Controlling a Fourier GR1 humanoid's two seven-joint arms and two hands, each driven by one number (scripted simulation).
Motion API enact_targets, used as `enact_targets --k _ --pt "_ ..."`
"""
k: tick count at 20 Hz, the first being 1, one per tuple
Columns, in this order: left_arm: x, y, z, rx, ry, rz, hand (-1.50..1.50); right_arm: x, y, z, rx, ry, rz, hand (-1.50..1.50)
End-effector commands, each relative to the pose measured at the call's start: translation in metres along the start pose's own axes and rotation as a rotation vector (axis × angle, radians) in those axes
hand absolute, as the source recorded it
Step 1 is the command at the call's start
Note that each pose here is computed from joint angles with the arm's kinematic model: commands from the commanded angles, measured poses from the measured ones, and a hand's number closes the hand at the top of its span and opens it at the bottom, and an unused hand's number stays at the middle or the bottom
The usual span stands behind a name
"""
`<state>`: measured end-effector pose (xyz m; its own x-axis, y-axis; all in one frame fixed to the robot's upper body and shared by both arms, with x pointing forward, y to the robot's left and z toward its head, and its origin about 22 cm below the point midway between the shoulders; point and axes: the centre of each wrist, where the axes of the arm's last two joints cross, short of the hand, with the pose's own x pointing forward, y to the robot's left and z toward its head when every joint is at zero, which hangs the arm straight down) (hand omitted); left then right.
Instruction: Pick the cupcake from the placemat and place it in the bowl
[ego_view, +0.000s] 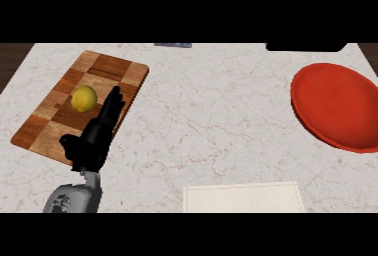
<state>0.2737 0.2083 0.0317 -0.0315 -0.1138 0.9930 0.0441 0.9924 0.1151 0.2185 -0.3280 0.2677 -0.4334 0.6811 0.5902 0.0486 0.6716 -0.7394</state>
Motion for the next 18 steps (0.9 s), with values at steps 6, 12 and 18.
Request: enact_targets --k 6,12,18 --pt "-0.003 0.017 -0.001 -0.003 -0.015 -0.002 0.00 -0.075 0.003 -0.051 -0.030 0.083 0.190 1.50" --pt "0.004 -0.011 0.005 -0.010 -0.003 0.016 0.00 -0.134 0.049 -0.062 -0.008 0.116 0.241 1.50" --pt "-0.003 -0.007 -0.006 0.000 -0.021 -0.002 0.00 -0.185 0.057 -0.080 0.007 0.170 0.250 1.50"
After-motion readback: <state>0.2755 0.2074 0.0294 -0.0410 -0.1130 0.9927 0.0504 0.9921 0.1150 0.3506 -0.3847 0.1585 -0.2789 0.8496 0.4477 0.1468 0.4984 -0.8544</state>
